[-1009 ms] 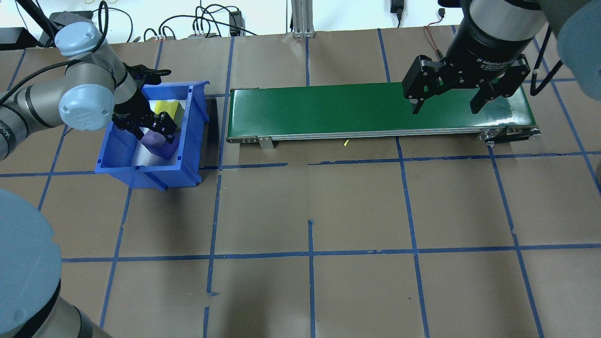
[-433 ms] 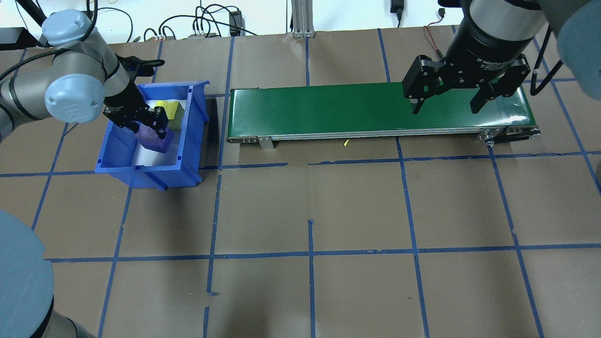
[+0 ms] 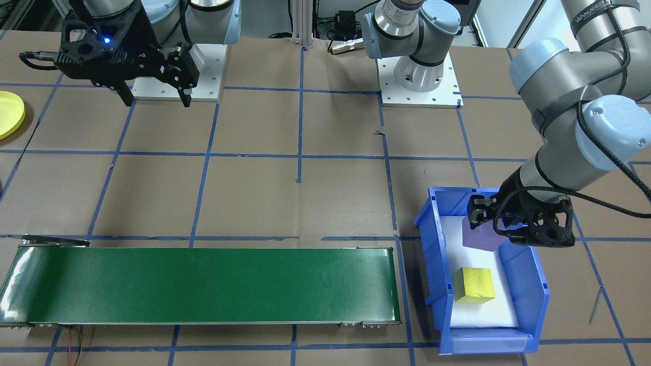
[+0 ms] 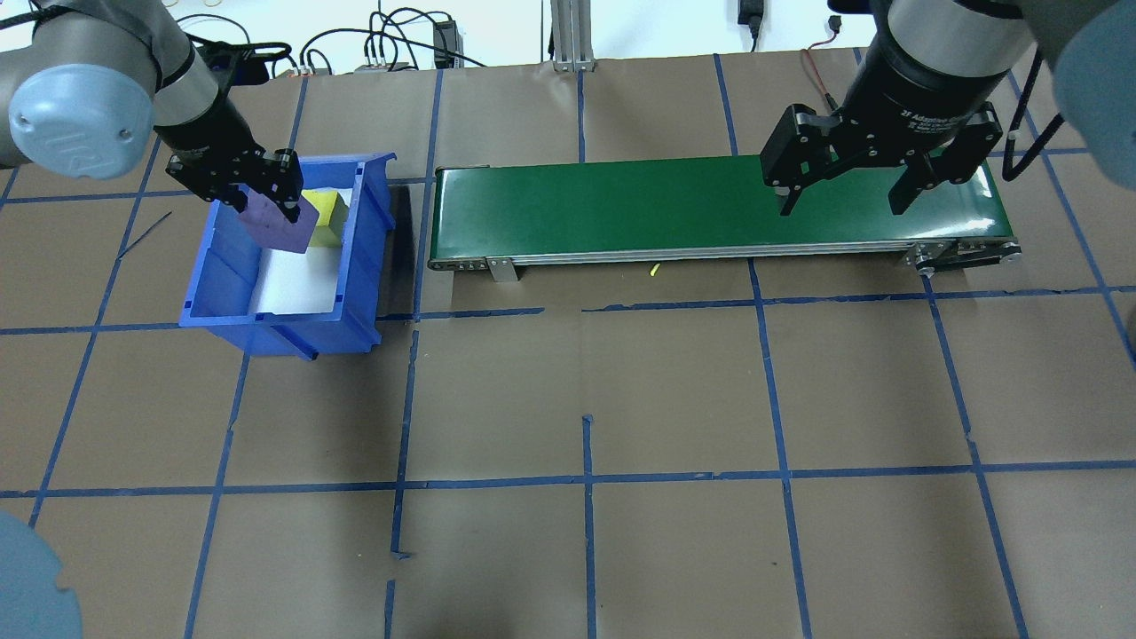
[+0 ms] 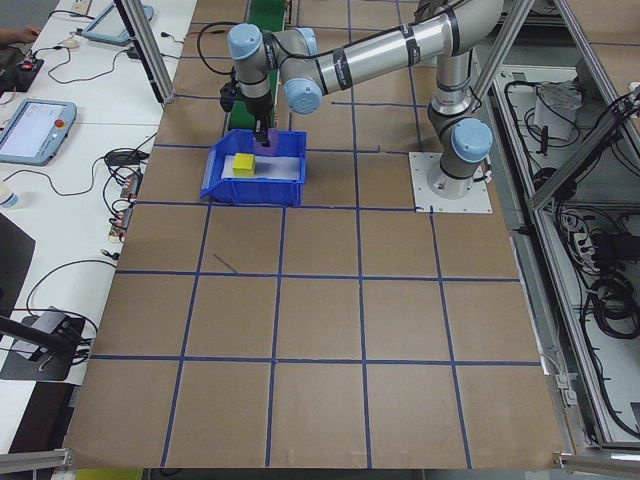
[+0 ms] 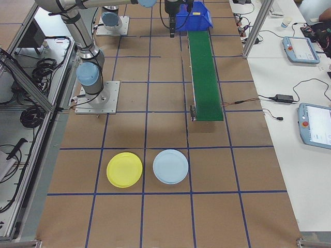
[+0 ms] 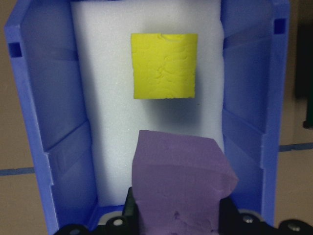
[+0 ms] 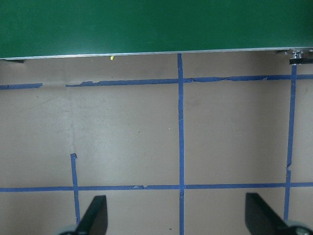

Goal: Move block left to right into plate

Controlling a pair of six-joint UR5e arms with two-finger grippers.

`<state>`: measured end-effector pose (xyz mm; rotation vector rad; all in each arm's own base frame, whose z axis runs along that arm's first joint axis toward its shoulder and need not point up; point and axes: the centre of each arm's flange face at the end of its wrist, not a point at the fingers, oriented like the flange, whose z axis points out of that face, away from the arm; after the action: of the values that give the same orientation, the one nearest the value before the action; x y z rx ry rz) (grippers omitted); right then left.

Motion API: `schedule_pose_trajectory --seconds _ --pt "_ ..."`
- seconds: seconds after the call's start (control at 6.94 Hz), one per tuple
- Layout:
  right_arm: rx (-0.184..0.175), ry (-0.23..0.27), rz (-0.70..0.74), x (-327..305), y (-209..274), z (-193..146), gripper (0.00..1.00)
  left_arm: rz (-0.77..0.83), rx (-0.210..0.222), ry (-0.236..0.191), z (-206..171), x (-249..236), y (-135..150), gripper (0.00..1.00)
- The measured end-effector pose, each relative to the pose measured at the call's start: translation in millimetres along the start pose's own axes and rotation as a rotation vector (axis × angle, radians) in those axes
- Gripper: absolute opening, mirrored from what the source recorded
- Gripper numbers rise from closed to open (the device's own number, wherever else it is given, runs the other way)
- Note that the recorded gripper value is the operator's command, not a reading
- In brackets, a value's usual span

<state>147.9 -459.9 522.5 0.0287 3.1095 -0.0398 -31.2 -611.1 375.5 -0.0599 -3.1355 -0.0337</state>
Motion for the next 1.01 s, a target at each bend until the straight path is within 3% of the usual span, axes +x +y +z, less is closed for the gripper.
schedule_pose_trajectory --seconds 0.29,0.43,0.72,1.01 --pt "0.000 -0.001 0.000 0 0 0 1.00 -0.086 0.052 0.012 -23 70 -4 0.20" --pt "0.000 -0.001 0.000 0 0 0 1.00 -0.120 0.067 0.036 -16 100 -9 0.21" --pt "0.000 -0.001 0.000 0 0 0 1.00 -0.128 0.096 0.062 26 150 -27 0.26" --pt "0.000 -0.002 0.000 0 0 0 1.00 -0.120 0.096 0.069 55 178 -33 0.28"
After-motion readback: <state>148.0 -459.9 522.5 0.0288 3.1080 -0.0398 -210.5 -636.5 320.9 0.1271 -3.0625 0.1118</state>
